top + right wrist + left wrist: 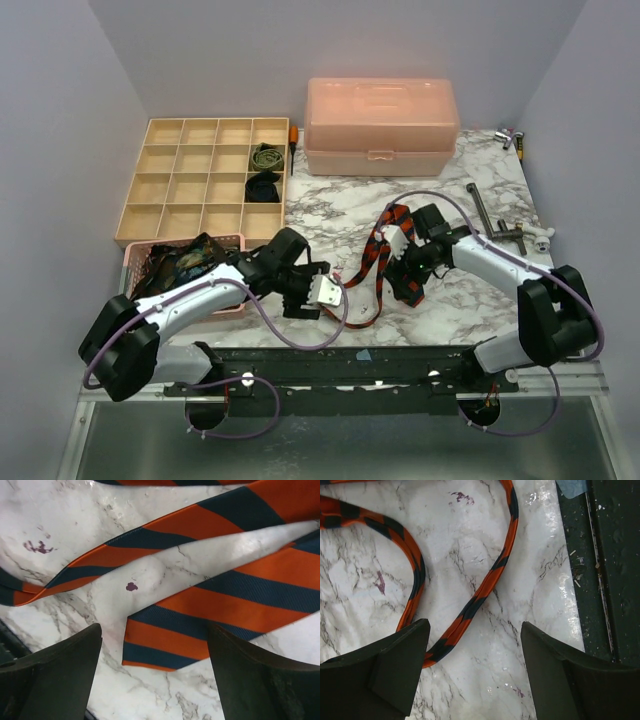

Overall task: Roll the ties
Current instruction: Flatten out the tie at the center of the board.

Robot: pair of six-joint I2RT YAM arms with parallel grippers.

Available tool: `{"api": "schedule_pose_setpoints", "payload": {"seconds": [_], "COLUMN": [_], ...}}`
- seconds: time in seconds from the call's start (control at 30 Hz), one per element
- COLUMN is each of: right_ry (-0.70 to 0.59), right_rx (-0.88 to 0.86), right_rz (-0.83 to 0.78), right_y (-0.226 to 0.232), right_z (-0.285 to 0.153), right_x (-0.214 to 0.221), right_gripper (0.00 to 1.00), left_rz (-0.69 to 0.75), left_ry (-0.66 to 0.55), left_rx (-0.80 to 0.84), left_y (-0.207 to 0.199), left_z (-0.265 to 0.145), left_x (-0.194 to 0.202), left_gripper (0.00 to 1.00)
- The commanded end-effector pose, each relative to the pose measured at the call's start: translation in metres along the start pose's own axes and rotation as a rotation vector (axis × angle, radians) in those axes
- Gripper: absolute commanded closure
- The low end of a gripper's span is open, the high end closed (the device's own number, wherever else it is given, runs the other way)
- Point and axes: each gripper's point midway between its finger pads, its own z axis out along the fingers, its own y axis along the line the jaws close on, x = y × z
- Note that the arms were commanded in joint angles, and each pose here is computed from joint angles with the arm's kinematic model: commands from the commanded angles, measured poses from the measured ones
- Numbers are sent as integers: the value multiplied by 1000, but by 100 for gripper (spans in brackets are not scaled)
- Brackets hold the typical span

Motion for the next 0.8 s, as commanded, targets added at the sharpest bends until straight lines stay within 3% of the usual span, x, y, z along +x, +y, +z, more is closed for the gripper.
{"api": "schedule_pose_setpoints", "payload": {"seconds": [0.0, 0.13, 0.23, 0.3, 0.43, 0.57, 0.77], "right_ry": [67, 134, 162, 154, 82, -56, -247], "right_rx": [105, 117, 112, 108, 138, 211, 363], "right_rz": [-81, -80, -72, -64, -51, -45, 10], "right_y": [-18, -21, -19, -16, -13, -10, -15], "right_z": [22, 33, 33, 28, 1, -42, -111], "right_x": [11, 30, 38, 36, 13, -21, -61], "right_gripper": [17, 35, 58, 75, 96, 99, 99], "left_rz": [107, 199, 274, 293, 247, 215, 73], "left_ry": [-9, 78, 188, 240, 292, 252, 178], "left_rx": [21, 27, 15, 3, -24, 3, 79], "left_y": [-5, -12, -16, -16, -11, -26, -45], "left_z": [18, 35, 51, 59, 59, 42, 4], "left_x": [-6, 5, 21, 30, 36, 31, 20], "left_gripper": [25, 28, 35, 44, 80, 100, 100]}}
